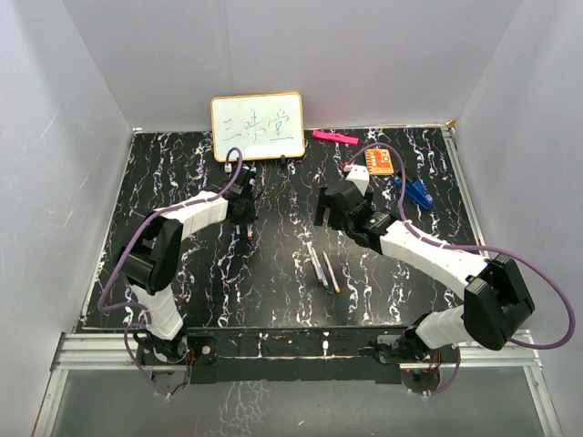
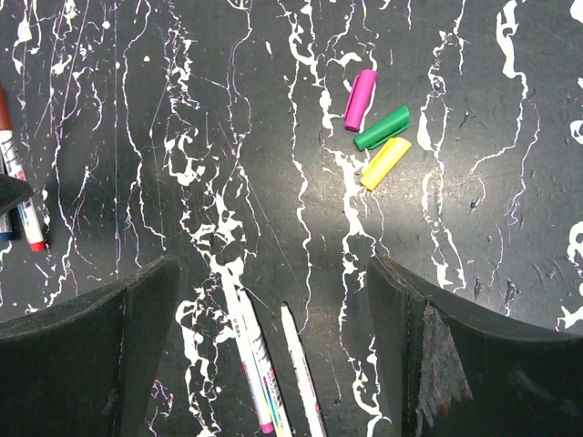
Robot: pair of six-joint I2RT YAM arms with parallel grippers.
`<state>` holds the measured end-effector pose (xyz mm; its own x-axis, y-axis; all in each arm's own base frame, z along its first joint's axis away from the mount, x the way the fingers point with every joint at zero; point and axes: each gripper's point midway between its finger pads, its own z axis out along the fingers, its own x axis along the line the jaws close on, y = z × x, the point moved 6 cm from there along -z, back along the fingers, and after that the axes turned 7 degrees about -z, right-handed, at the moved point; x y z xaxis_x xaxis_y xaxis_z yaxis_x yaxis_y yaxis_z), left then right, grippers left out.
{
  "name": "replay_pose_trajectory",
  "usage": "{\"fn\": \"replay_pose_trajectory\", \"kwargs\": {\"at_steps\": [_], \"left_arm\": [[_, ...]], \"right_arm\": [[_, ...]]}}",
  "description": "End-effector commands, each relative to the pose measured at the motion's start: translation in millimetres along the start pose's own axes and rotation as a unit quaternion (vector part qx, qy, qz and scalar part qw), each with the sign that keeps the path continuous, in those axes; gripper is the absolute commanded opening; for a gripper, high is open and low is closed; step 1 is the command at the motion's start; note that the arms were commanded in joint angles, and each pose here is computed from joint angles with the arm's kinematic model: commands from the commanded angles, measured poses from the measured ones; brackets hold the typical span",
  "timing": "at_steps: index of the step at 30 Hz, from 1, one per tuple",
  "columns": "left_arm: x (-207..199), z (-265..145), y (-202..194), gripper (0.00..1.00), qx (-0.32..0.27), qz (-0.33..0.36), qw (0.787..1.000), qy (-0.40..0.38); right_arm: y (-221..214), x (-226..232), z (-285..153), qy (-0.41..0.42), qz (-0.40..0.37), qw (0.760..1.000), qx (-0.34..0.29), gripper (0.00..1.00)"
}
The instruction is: Insert the pens into the pen caps
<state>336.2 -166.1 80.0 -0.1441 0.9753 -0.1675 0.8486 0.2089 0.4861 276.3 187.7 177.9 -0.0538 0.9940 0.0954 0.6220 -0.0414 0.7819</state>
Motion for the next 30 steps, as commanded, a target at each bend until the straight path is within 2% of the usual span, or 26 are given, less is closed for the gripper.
{"fn": "replay_pose_trajectory", "kwargs": {"at_steps": [1, 5, 7, 8, 16, 22, 30], "left_arm": [[8.4, 1.1, -0.6, 0.0, 0.002, -0.011, 1.0, 0.03], [8.5, 4.7, 3.3, 0.01, -0.003, -0.013, 0.999, 0.04], [7.7, 6.2, 5.5, 0.09, -0.005, -0.013, 0.999, 0.043], [7.2, 6.5, 7.2, 0.11, -0.007, -0.013, 0.999, 0.043], [-6.2, -1.6, 30.4, 0.13, -0.037, -0.008, 0.999, 0.022], [-12.7, -25.3, 52.4, 0.23, -0.075, -0.006, 0.997, 0.01], [-2.7, -22.6, 39.2, 0.18, -0.065, -0.009, 0.998, 0.025]], "right_arm": [[16.6, 4.1, -2.4, 0.005, 0.016, 1.0, -0.024, 0.81], [12.9, 3.3, 0.3, 0.004, 0.012, 1.0, -0.021, 0.84], [11.5, 2.2, 1.3, 0.002, 0.01, 1.0, -0.019, 0.97], [10.2, 1.8, 1.4, 0.001, 0.01, 1.0, -0.018, 0.98], [14.6, -3.0, -1.8, -0.004, 0.011, 0.999, -0.032, 0.98], [17.8, -3.4, -4.7, 0.005, 0.006, 0.999, -0.034, 0.98], [19.1, -5.6, -7.5, 0.005, 0.014, 0.999, -0.04, 0.98]]}}
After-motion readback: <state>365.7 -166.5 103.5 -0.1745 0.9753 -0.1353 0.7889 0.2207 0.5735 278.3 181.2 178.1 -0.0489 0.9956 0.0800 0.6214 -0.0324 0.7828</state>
